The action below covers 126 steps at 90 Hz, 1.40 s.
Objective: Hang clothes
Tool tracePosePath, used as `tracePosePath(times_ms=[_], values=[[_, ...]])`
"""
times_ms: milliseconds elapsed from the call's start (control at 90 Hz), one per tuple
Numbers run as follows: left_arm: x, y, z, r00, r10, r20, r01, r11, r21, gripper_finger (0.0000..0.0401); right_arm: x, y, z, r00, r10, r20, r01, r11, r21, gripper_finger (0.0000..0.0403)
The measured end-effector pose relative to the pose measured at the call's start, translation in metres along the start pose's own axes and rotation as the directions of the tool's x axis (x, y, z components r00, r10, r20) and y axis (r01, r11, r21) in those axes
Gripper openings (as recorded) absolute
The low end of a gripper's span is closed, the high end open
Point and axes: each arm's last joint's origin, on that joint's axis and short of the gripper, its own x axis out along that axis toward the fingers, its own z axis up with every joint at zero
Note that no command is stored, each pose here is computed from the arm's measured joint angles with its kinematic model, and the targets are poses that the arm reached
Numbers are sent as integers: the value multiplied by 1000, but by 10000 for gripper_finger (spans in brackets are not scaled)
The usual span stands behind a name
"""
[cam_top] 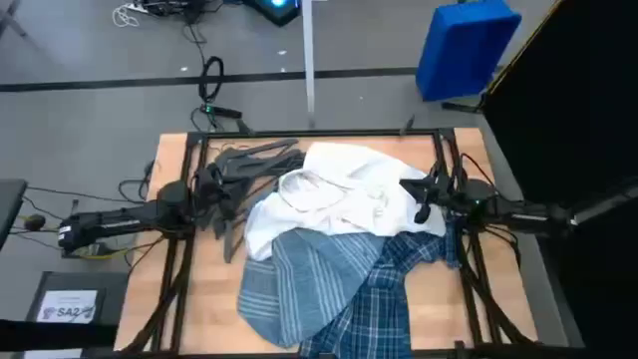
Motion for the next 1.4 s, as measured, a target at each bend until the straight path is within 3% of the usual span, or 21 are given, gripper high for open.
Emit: tracePosePath(times_ms=[1400], values=[[0, 0, 0, 1000, 0, 0, 0, 1000, 0, 1, 0, 0, 0, 1000, 0, 0, 0, 1000, 0, 2]])
